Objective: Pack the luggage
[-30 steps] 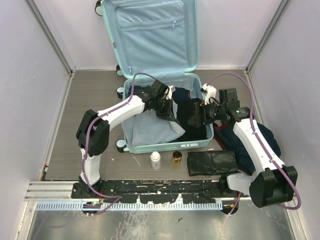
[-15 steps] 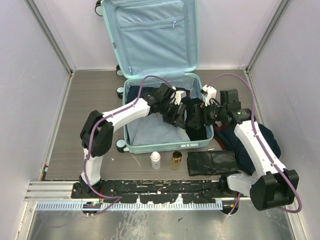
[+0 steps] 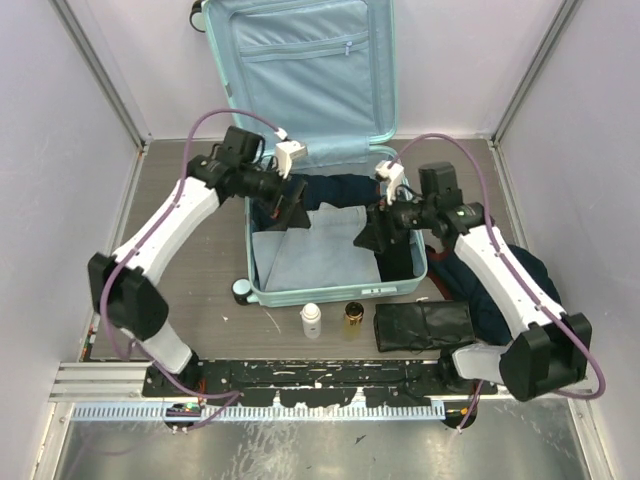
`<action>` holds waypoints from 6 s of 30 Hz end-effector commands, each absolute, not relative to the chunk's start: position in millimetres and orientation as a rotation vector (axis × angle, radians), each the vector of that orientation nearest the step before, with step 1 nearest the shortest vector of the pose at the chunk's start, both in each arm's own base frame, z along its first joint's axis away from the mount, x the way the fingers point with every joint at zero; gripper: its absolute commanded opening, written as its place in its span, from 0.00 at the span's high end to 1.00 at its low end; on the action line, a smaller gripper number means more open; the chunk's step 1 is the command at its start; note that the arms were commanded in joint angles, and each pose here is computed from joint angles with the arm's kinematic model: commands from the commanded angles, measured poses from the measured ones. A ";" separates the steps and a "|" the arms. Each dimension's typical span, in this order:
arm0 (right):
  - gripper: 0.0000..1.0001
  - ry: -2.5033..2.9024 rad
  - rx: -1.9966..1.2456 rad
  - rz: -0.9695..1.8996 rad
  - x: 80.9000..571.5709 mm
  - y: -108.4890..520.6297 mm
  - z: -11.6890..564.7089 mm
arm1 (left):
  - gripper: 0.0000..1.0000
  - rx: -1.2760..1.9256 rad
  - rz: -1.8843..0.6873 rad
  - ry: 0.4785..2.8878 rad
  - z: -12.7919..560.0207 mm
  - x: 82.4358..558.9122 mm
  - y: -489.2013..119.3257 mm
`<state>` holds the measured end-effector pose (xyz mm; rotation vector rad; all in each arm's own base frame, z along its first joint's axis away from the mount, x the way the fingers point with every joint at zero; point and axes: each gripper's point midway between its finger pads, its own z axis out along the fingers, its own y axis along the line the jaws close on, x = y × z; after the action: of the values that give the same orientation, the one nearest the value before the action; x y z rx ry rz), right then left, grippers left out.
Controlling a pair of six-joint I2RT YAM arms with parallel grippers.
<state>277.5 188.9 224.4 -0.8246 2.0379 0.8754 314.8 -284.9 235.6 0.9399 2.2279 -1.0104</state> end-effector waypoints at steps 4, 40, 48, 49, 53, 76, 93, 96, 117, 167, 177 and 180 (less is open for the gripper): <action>0.06 1.807 -1.277 0.754 284.8 228.8 196.3 | 0.02 1.506 -0.688 1.774 209.8 293.0 -251.5; 0.02 1.810 -1.328 0.596 226.6 140.1 243.9 | 0.02 1.535 -0.530 1.876 197.9 298.3 -224.3; 0.14 1.899 -1.503 0.388 166.5 85.1 173.1 | 0.02 1.421 -0.506 1.899 203.7 302.8 -223.2; 0.16 1.941 -1.511 0.370 162.8 79.1 159.7 | 0.02 1.419 -0.504 1.897 203.8 302.8 -222.9; 0.31 2.112 -1.453 0.289 151.7 53.9 124.3 | 0.02 1.407 -0.481 1.942 196.0 300.8 -216.7; 0.42 2.099 -1.584 0.226 153.8 38.3 37.4 | 0.02 1.471 -0.400 1.878 186.7 313.7 -214.4; 0.99 2.026 -1.633 0.219 151.1 40.9 47.7 | 0.02 1.489 -0.356 1.854 191.5 326.2 -215.7; 0.99 2.002 -1.632 0.243 148.1 45.5 69.3 | 0.02 1.494 -0.351 1.847 193.7 327.9 -216.1; 0.74 2.211 -1.116 0.212 180.2 44.1 162.9 | 0.02 1.435 -0.378 1.841 196.7 344.6 -229.3; 0.46 1.843 -1.885 0.643 169.5 -0.3 18.4 | 0.02 1.539 -0.396 1.854 184.2 345.8 -231.2; 0.99 1.857 -1.883 0.675 155.0 1.7 34.9 | 0.02 1.512 -0.396 1.854 191.1 350.6 -233.9; 0.99 1.789 -1.895 0.645 153.9 7.9 57.8 | 0.02 1.508 -0.379 1.844 194.7 352.3 -232.9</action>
<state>164.4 -3.4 29.2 -1.8593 1.8901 0.6294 341.8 -229.5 171.8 1.5446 1.8981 -0.4042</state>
